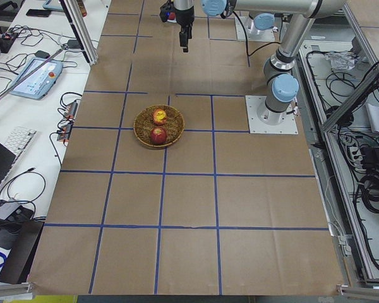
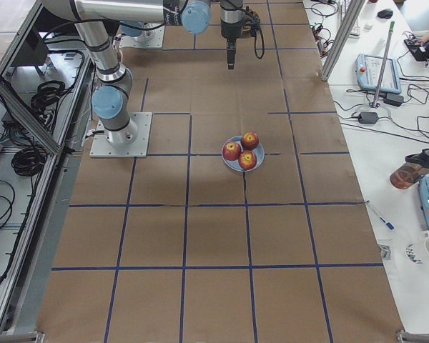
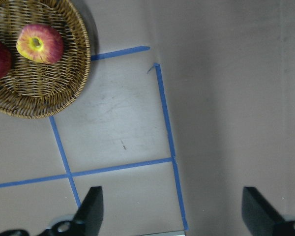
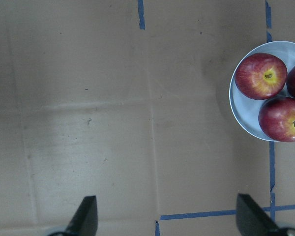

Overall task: Transfer apple from basket to plate
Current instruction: 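Lower the left gripper over the basket toward the yellower apple, then close the left gripper on the yellow-red apple and lift it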

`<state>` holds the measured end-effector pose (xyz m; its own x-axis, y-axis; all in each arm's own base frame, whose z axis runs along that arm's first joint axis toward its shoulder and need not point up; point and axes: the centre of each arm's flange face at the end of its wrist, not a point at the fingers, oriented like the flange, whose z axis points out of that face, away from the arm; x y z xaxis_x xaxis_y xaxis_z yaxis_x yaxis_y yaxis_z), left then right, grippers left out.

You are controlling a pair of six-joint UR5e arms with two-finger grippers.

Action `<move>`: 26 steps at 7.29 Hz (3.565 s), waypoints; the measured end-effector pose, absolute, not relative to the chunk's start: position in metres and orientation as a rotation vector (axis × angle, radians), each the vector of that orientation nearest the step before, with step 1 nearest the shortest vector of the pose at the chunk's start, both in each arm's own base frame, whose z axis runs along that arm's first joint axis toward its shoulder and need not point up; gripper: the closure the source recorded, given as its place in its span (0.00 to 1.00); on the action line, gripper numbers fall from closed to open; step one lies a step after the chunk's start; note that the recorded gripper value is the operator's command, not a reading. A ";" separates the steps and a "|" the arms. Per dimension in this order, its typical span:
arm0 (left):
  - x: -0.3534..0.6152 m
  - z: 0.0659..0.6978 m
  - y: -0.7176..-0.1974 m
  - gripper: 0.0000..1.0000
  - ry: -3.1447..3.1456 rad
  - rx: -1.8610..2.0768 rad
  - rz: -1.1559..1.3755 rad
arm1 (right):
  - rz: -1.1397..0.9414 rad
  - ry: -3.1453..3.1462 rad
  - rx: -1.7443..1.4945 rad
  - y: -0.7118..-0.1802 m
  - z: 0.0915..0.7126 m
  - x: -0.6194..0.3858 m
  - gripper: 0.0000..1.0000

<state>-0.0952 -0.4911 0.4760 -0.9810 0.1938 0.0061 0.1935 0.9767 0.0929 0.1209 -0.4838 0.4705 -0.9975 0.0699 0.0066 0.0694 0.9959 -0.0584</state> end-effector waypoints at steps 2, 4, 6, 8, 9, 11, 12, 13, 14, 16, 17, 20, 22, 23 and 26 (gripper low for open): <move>-0.051 0.446 -0.529 0.01 3.108 0.397 0.084 | 0.089 -3.129 -0.109 -0.484 0.470 0.120 0.00; -0.007 0.397 -0.566 0.01 3.086 0.446 0.056 | 0.087 -3.129 -0.109 -0.484 0.469 0.120 0.00; 0.034 0.334 -0.585 0.01 3.068 0.451 0.008 | 0.086 -3.129 -0.110 -0.484 0.469 0.120 0.00; 0.046 0.280 -0.593 0.01 3.066 0.505 0.018 | 0.084 -3.129 -0.111 -0.484 0.468 0.120 0.00; 0.048 0.267 -0.594 0.01 3.073 0.508 0.036 | 0.084 -3.129 -0.111 -0.484 0.468 0.120 0.00; 0.050 0.239 -0.599 0.01 3.091 0.491 0.082 | 0.085 -3.129 -0.111 -0.484 0.469 0.120 0.00; 0.050 0.227 -0.600 0.01 3.098 0.476 0.098 | 0.087 -3.129 -0.111 -0.484 0.469 0.120 0.00; 0.051 0.215 -0.602 0.02 3.098 0.467 0.103 | 0.087 -3.129 -0.111 -0.484 0.469 0.120 0.00; 0.053 0.204 -0.605 0.24 3.096 0.461 0.100 | 0.088 -3.129 -0.111 -0.484 0.469 0.120 0.00; 0.054 0.192 -0.607 0.46 3.099 0.446 0.103 | 0.088 -3.128 -0.111 -0.484 0.469 0.120 0.00; 0.054 0.190 -0.607 0.46 3.099 0.442 0.106 | 0.088 -3.129 -0.110 -0.484 0.469 0.120 0.00; 0.038 0.241 -0.609 0.46 3.081 0.384 0.049 | 0.091 -3.129 -0.111 -0.485 0.470 0.120 0.00; -0.042 0.301 -0.610 0.46 3.097 0.230 0.032 | 0.092 -3.129 -0.111 -0.485 0.470 0.120 0.00; -0.103 0.312 -0.607 0.46 3.105 0.129 0.041 | 0.092 -3.129 -0.110 -0.485 0.470 0.120 0.00; -0.285 0.273 -0.582 0.46 3.125 -0.108 0.051 | 0.089 -3.129 -0.107 -0.484 0.469 0.121 0.00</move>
